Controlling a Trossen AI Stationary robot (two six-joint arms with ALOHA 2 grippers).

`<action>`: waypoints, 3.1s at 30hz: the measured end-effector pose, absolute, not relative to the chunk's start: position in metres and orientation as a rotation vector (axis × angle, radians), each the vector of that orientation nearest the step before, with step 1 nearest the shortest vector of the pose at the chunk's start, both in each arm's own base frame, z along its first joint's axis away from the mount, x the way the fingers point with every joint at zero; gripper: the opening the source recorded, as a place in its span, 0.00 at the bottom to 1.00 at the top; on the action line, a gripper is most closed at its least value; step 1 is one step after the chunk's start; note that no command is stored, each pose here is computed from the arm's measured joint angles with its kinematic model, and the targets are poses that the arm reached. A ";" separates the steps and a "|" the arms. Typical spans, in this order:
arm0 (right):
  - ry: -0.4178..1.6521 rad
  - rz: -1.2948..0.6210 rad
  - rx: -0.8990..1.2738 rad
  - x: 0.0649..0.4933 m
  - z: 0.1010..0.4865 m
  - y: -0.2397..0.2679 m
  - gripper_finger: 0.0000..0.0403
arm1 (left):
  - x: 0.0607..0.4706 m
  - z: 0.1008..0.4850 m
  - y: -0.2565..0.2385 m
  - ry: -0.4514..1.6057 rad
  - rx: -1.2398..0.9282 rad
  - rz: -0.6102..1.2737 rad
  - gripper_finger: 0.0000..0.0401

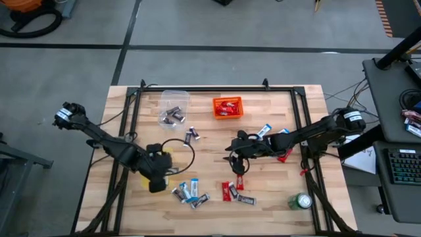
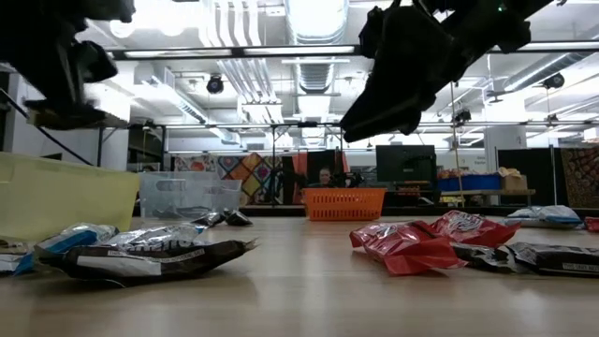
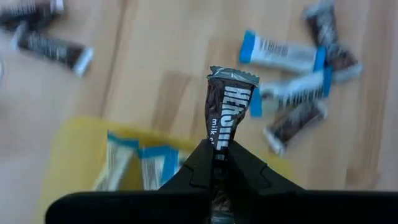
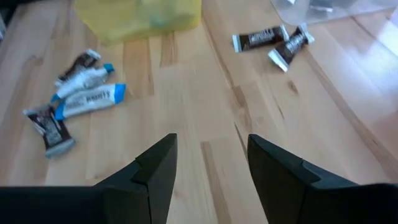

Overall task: Sort candy
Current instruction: Put the middle left brown candy into the transparent bin, then put the middle right white candy into the yellow bin

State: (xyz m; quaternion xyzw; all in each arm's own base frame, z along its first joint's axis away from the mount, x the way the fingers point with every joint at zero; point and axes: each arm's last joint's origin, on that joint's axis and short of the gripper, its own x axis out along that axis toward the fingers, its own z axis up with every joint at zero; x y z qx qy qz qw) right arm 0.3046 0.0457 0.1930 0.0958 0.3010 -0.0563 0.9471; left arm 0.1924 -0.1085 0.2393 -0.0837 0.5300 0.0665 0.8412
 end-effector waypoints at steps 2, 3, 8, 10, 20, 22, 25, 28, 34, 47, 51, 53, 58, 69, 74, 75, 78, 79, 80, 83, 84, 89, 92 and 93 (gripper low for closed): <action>0.610 -0.114 0.196 0.305 0.193 0.046 0.45 | 0.189 0.238 -0.106 1.152 -0.159 0.169 0.01; 0.608 -0.114 0.196 0.305 0.193 0.046 0.45 | 0.187 0.237 -0.104 1.157 -0.134 0.195 0.01; 0.584 -0.110 0.199 0.306 0.195 0.046 0.45 | 0.191 0.240 -0.089 1.018 0.059 0.412 0.01; 0.584 -0.110 0.199 0.306 0.195 0.046 0.45 | 0.193 0.241 -0.079 0.972 0.141 0.502 0.01; 0.551 -0.101 0.190 0.308 0.198 0.046 0.45 | 0.210 0.245 0.010 1.099 0.309 0.772 0.01; 0.545 -0.099 0.189 0.309 0.199 0.046 0.45 | 0.212 0.245 0.033 1.151 0.304 0.753 0.01; 0.540 -0.098 0.186 0.309 0.199 0.046 0.45 | 0.214 0.246 0.069 1.171 0.251 0.645 0.01; 0.541 -0.097 0.182 0.309 0.199 0.046 0.45 | 0.213 0.245 0.104 1.136 0.213 0.484 0.01; 0.541 -0.096 0.180 0.309 0.199 0.046 0.45 | 0.196 0.235 0.163 1.113 0.142 0.458 0.01; 0.540 -0.106 0.215 0.309 0.199 0.046 0.45 | 0.193 0.214 0.199 1.142 0.037 0.521 0.26; 0.541 -0.126 0.286 0.308 0.199 0.046 0.45 | 0.190 0.217 0.194 1.144 -0.041 0.549 0.30; 0.536 -0.147 0.356 0.308 0.199 0.046 0.45 | 0.190 0.223 0.188 1.124 -0.105 0.572 0.30; 0.547 -0.230 0.522 0.308 0.201 0.037 0.45 | 0.196 0.240 0.157 0.980 -0.246 0.468 0.28; 1.037 -0.755 0.581 0.279 0.207 0.002 0.45 | 0.221 0.274 0.051 0.732 -0.163 0.171 0.21; 1.213 -0.900 0.555 0.259 0.207 -0.017 0.45 | 0.220 0.279 0.007 0.683 -0.096 0.176 0.20; 1.227 -0.920 0.560 0.257 0.206 -0.022 0.45 | 0.220 0.280 -0.001 0.675 -0.084 0.189 0.20; 1.257 -0.976 0.578 0.250 0.200 -0.034 0.44 | 0.219 0.280 -0.025 0.652 -0.031 0.207 0.20; 1.259 -0.989 0.585 0.249 0.199 -0.037 0.43 | 0.218 0.281 -0.032 0.642 -0.011 0.207 0.20; 1.261 -0.999 0.591 0.248 0.198 -0.040 0.42 | 0.217 0.280 -0.039 0.635 0.005 0.205 0.20; 1.270 -1.020 0.601 0.245 0.194 -0.045 0.38 | 0.214 0.279 -0.057 0.619 0.039 0.204 0.20; 1.272 -1.025 0.603 0.244 0.192 -0.046 0.36 | 0.214 0.279 -0.062 0.615 0.043 0.202 0.20; 1.270 -1.041 0.614 0.238 0.180 -0.050 0.24 | 0.210 0.277 -0.076 0.604 0.042 0.188 0.20; 1.245 -1.032 0.623 0.236 0.169 -0.049 0.17 | 0.210 0.276 -0.081 0.608 0.038 0.184 0.20; 1.232 -1.028 0.627 0.236 0.166 -0.049 0.14 | 0.211 0.275 -0.081 0.610 0.036 0.183 0.20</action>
